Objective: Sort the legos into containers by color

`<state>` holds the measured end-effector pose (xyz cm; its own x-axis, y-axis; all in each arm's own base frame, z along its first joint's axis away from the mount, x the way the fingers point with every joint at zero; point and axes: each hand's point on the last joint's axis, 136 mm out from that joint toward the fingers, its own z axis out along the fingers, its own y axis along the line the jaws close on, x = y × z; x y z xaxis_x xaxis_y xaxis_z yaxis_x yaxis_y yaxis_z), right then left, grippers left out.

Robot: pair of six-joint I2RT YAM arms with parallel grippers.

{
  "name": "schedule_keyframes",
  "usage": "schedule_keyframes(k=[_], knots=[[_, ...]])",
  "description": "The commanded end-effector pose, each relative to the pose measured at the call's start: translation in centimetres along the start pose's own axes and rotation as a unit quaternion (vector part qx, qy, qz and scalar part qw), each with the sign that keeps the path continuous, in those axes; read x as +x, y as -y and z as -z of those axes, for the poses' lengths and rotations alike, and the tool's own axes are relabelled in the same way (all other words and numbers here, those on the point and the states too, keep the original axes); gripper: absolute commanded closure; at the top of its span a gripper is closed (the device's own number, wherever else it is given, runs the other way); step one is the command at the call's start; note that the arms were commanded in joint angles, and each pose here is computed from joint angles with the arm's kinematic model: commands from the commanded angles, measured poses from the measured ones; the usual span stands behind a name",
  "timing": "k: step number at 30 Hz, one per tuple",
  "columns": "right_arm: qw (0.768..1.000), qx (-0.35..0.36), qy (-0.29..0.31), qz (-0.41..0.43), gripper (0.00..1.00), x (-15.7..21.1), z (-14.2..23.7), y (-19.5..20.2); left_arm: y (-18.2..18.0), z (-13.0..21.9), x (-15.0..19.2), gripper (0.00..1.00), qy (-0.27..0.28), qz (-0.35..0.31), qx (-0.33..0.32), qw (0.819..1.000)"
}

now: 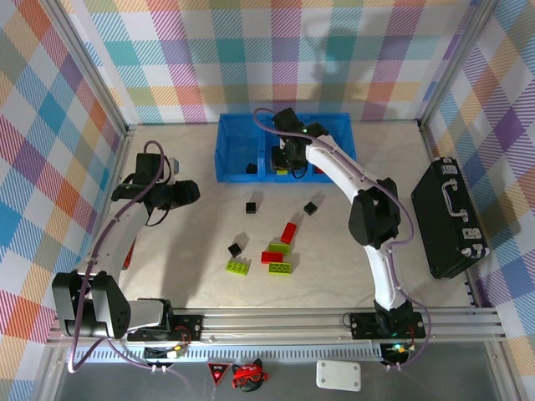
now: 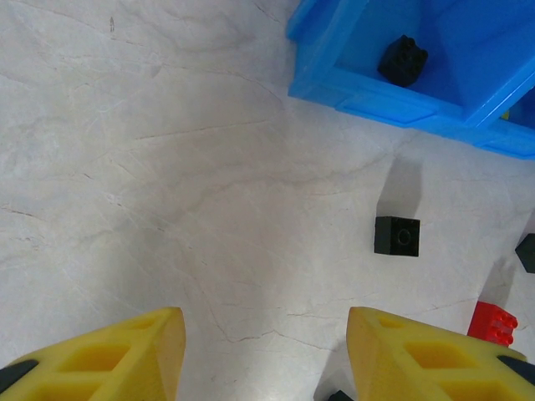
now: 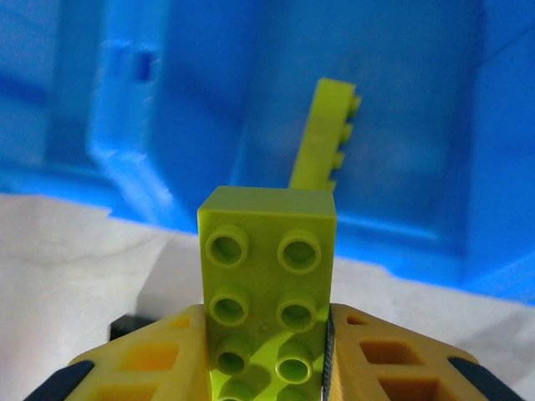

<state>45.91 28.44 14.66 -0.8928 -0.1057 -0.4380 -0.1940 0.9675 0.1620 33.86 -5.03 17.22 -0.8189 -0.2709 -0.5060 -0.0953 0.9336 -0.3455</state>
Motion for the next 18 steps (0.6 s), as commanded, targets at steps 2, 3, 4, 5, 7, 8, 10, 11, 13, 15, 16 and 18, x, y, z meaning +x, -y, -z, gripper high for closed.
schedule_keyframes(k=[2, 3, 4, 5, 7, 8, 10, 11, 13, 15, 16, 18], knots=[[1.0, 0.024, 0.003, 0.003, 0.67, -1.6, -2.5, 2.1, -0.4, -0.6, 0.8, 0.46, -0.016, 0.002, 0.0, 1.0], [1.0, 0.027, 0.007, 0.003, 0.67, -2.0, -2.8, 2.4, -0.5, -0.7, 0.8, 0.46, -0.017, 0.003, 0.0, 1.0], [0.999, 0.032, 0.011, 0.003, 0.67, -2.5, -3.3, 2.7, -0.5, -0.8, 0.9, 0.46, -0.019, 0.004, 0.0, 1.0], [0.999, 0.037, 0.013, 0.005, 0.67, -2.8, -3.7, 2.9, -0.5, -0.9, 0.9, 0.46, -0.02, 0.004, 0.0, 1.0], [0.999, 0.047, 0.014, 0.005, 0.67, -3.0, -4.8, 3.5, -0.5, -1.0, 0.9, 0.46, -0.022, 0.004, -0.001, 1.0], [0.998, 0.054, 0.015, 0.004, 0.67, -3.1, -5.6, 3.9, -0.6, -1.1, 0.9, 0.46, -0.022, 0.004, -0.002, 1.0], [0.998, 0.059, 0.012, 0.001, 0.67, -2.9, -7.1, 4.3, -0.6, -1.2, 0.9, 0.46, -0.024, 0.005, -0.001, 1.0], [0.998, 0.061, 0.01, -0.001, 0.67, -2.8, -7.8, 4.5, -0.5, -1.3, 0.9, 0.46, -0.026, 0.005, 0.0, 1.0], [0.998, 0.064, 0.007, -0.003, 0.67, -2.6, -8.8, 4.6, -0.4, -1.3, 1.0, 0.46, -0.028, 0.007, 0.004, 1.0], [0.998, 0.064, 0.004, -0.007, 0.66, -2.3, -9.6, 4.7, -0.4, -1.3, 1.0, 0.46, -0.027, 0.008, 0.006, 1.0], [0.998, 0.064, 0.003, -0.009, 0.65, -2.2, -9.9, 4.7, -0.4, -1.3, 1.0, 0.46, -0.028, 0.009, 0.005, 1.0], [0.998, 0.064, 0.001, -0.013, 0.58, -2.0, -10.2, 4.7, -0.4, -1.3, 1.0, 0.46, -0.028, 0.01, 0.006, 1.0]])
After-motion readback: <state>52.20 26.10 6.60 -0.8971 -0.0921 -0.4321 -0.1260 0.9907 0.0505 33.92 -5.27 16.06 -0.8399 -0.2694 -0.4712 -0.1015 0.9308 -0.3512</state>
